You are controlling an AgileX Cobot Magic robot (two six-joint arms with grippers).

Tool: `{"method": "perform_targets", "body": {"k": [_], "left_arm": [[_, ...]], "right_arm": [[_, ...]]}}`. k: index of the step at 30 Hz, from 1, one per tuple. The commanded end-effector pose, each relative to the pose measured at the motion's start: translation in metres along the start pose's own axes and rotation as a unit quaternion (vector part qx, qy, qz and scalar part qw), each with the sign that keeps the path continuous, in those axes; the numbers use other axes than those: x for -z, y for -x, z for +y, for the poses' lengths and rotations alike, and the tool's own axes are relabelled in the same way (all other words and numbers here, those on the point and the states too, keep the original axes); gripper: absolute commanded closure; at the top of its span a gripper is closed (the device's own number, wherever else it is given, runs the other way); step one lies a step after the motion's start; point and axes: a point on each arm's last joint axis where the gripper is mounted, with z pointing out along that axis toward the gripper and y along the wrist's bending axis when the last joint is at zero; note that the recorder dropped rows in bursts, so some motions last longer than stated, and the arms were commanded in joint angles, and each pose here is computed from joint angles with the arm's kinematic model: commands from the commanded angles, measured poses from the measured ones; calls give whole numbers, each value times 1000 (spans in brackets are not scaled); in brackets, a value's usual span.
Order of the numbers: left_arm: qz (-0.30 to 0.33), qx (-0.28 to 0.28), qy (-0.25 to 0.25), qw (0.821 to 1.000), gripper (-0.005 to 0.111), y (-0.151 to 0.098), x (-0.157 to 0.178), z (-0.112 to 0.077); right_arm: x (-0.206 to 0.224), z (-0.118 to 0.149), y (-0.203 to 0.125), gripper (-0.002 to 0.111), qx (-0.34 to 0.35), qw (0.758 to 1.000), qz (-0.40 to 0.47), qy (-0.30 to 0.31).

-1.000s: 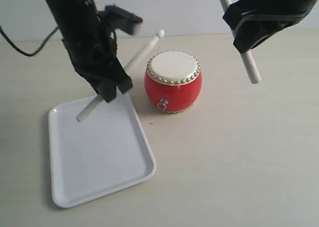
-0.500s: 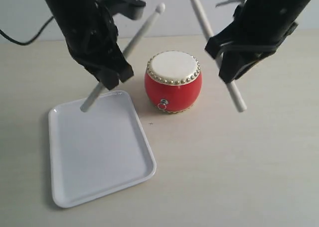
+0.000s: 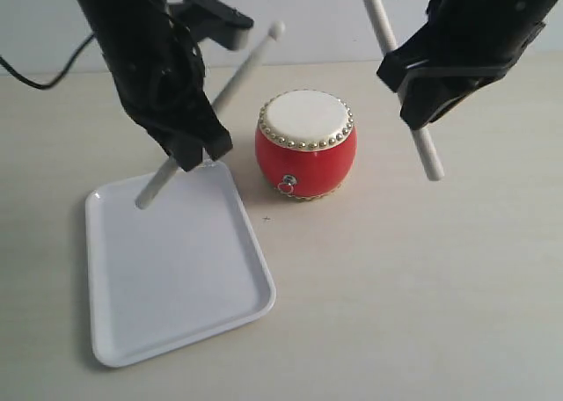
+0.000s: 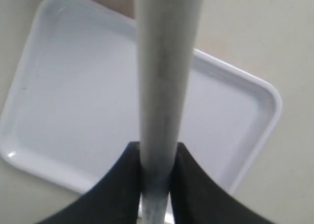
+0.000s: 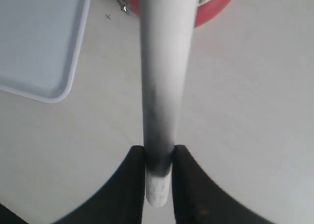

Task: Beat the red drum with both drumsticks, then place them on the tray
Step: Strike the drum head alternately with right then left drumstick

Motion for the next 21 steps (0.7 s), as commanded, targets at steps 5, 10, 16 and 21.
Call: {"method": "perform_targets", "body": {"k": [5, 10, 16, 21], "left_arm": [[93, 8, -32, 995, 107, 15, -85, 3], [87, 9, -31, 996, 107, 15, -80, 2], [52, 10, -4, 999, 107, 11, -46, 8], [74, 12, -6, 997, 107, 12, -65, 10]], "right_arm": [[27, 5, -8, 108, 9, 999, -38, -8], [27, 6, -8, 108, 8, 999, -38, -7], [27, 7, -8, 108, 5, 999, -39, 0], [27, 8, -8, 108, 2, 999, -41, 8]]}}
